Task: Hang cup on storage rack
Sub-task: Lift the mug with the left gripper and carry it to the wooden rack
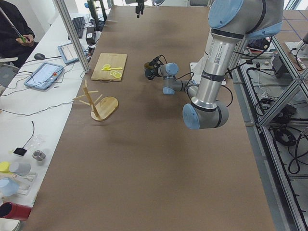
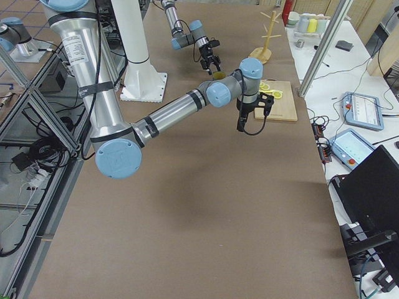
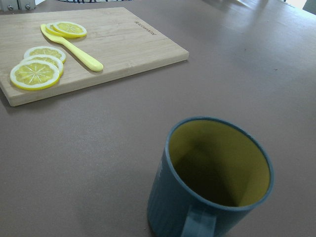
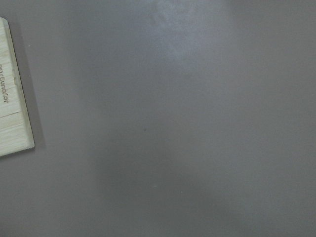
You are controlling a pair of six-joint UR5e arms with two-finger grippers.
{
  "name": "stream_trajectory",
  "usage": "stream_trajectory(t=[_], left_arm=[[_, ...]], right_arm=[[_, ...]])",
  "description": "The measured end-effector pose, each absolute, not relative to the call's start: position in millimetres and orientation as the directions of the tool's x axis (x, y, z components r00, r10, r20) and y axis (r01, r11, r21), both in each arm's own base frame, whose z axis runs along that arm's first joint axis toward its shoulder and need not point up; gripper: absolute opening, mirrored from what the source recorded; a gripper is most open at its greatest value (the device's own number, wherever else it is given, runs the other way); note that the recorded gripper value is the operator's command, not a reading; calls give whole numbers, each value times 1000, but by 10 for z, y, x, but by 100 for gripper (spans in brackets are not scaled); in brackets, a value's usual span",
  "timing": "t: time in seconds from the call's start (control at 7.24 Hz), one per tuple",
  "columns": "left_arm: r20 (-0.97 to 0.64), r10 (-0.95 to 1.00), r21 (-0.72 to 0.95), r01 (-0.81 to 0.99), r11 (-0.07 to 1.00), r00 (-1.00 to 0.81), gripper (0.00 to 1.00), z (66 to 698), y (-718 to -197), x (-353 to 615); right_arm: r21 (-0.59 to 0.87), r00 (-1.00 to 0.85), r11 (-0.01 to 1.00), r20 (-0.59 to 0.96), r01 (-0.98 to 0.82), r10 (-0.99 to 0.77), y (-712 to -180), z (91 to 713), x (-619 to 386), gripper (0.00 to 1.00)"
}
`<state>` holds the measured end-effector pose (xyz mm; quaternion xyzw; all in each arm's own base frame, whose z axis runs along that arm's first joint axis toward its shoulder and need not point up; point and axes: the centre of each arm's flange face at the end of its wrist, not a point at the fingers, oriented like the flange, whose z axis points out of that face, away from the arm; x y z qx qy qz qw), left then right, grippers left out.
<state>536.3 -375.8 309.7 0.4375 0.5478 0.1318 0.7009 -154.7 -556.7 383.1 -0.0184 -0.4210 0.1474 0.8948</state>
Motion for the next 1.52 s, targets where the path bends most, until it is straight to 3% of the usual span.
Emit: stream_trajectory(t=[0.28, 0.41, 1.1, 1.52], left_arm=[[-653, 668, 757, 297, 581, 358, 30, 3034, -3737, 5403], [-653, 669, 757, 297, 581, 356, 3, 3027, -3731, 5408], [-706, 662, 700, 394, 596, 252, 0, 2482, -3623, 5072], [-919, 393, 354, 501, 790, 29, 0, 2257, -3873, 4575]], right_arm=[[-161, 603, 955, 746, -249, 283, -5587, 3848, -1555, 100], [-163, 603, 955, 745, -250, 285, -5624, 3842, -1571, 100], [-168, 599, 953, 746, -254, 291, -5712, 3776, -1608, 100], [-163, 596, 953, 750, -254, 287, -5707, 3749, -1606, 100]])
